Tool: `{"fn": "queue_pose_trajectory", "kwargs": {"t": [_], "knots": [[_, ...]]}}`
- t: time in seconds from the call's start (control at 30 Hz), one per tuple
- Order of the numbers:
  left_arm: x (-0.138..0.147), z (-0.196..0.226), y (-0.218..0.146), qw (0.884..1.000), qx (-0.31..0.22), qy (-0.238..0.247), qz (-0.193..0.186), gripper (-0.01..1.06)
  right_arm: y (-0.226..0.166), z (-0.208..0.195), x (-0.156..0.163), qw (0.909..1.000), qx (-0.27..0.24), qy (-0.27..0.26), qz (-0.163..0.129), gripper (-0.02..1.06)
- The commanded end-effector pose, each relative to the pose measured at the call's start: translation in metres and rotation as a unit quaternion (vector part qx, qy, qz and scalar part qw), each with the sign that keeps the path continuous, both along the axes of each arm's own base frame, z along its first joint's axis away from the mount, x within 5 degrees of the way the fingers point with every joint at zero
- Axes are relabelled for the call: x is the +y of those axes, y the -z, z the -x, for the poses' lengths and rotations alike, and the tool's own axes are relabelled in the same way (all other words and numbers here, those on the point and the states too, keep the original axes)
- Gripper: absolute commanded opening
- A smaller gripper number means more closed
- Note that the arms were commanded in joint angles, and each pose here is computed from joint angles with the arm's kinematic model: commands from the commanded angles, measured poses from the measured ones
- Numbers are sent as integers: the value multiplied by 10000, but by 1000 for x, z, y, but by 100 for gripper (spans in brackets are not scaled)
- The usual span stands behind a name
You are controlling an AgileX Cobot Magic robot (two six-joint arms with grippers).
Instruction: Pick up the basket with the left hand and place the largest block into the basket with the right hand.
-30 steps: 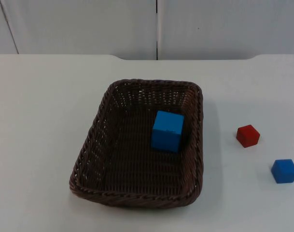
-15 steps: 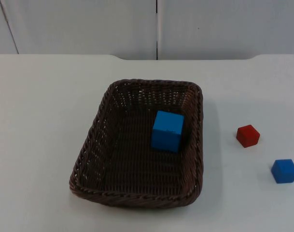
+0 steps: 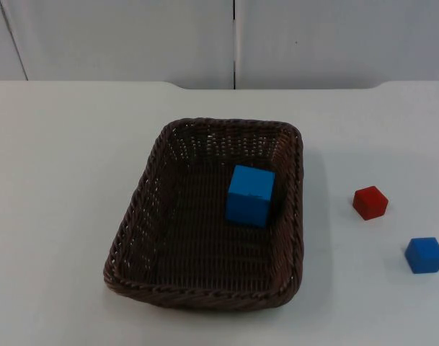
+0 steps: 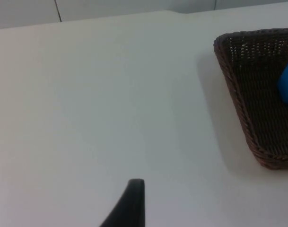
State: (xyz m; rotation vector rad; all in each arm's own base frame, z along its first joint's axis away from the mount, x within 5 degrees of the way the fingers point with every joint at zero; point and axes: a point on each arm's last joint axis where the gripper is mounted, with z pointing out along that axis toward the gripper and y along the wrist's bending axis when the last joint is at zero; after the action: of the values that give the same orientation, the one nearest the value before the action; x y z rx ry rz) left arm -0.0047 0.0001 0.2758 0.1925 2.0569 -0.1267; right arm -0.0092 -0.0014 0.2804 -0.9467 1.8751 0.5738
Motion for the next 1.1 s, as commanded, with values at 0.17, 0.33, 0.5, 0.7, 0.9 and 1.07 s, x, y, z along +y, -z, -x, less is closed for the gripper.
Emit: {"fn": "queue_pose_trajectory", "kwargs": {"t": [0.17,0.33,0.5,0.7,0.9,1.07], "knots": [[0,0,1,10000,8,-21,32,93,0,0,-1,10000,-32,25,-16,94],[0,0,1,10000,2,-4,3,104,0,0,-1,10000,-32,25,-16,105],[0,0,1,10000,2,-4,3,105,0,0,-1,10000,-32,25,-16,105],[0,0,1,10000,2,-4,3,105,0,0,-1,10000,-32,25,-16,105],[0,0,1,10000,2,-4,3,105,0,0,-1,10000,-32,25,-16,105],[0,0,1,10000,2,-4,3,105,0,0,-1,10000,-32,25,-16,105]]}}
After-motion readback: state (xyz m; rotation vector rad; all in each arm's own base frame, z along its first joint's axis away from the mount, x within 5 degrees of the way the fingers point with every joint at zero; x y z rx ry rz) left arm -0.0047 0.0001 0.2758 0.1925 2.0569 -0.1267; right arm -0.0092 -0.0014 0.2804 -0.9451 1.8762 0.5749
